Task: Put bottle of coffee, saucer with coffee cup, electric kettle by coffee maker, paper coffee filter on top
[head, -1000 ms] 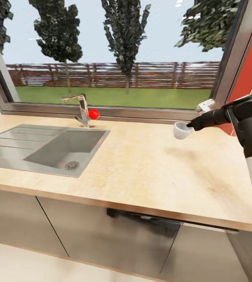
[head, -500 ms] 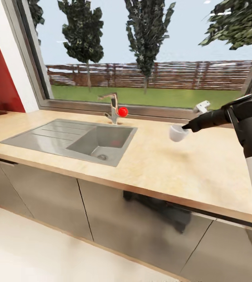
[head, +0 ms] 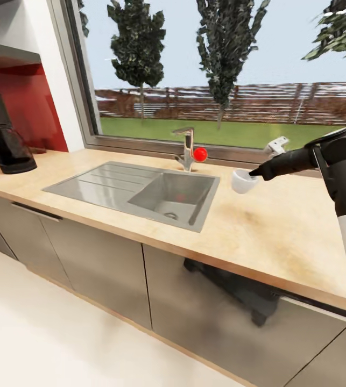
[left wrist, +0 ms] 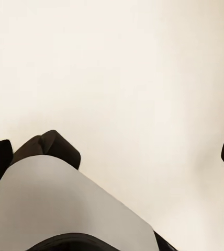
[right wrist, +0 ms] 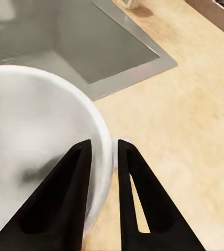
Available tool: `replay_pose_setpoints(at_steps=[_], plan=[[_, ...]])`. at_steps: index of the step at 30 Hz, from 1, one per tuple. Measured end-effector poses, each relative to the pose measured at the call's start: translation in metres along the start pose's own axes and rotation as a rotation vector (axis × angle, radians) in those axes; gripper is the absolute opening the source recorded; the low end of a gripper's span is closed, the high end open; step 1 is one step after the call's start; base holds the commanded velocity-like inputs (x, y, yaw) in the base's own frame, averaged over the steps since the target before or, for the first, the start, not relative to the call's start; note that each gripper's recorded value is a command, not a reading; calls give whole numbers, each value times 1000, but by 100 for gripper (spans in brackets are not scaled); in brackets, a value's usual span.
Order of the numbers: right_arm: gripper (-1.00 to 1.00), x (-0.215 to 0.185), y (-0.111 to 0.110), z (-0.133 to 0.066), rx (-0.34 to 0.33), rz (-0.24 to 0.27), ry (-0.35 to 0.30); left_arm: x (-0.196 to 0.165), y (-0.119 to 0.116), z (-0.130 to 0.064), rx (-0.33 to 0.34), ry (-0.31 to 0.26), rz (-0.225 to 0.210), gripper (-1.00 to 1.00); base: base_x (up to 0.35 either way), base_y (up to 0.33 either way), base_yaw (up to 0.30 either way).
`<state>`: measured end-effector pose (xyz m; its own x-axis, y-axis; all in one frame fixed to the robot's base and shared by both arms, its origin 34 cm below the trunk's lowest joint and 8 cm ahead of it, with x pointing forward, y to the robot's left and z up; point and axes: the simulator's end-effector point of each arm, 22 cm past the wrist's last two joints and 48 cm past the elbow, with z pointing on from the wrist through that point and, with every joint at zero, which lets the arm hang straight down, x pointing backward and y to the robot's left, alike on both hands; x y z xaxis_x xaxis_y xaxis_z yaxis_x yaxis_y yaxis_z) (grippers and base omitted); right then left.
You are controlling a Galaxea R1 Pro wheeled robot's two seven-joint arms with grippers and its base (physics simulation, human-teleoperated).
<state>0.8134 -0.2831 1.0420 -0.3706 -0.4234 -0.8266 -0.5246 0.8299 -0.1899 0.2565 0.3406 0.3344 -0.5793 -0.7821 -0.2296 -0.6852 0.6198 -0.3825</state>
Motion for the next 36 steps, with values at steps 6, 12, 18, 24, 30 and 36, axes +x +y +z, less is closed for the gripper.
replay_pose_setpoints(at_steps=[6,12,18,24,30,36], plan=[[-100,0,0,0,-1,0,-1,0,0,0,0,0,0,100,171,264,240],[-100,0,0,0,-2,0,-1,0,0,0,0,0,0,100,32,302,267],[-100,0,0,0,-2,0,-1,0,0,0,1,0,0,100,2,309,269],[-100,0,0,0,-1,0,-1,0,0,0,1,0,0,100,0,309,213],[-100,1,0,0,0,1,1,0,0,0,1,0,0,100,25,309,27],[-100,0,0,0,0,1,1,0,0,0,1,0,0,100,103,309,142]])
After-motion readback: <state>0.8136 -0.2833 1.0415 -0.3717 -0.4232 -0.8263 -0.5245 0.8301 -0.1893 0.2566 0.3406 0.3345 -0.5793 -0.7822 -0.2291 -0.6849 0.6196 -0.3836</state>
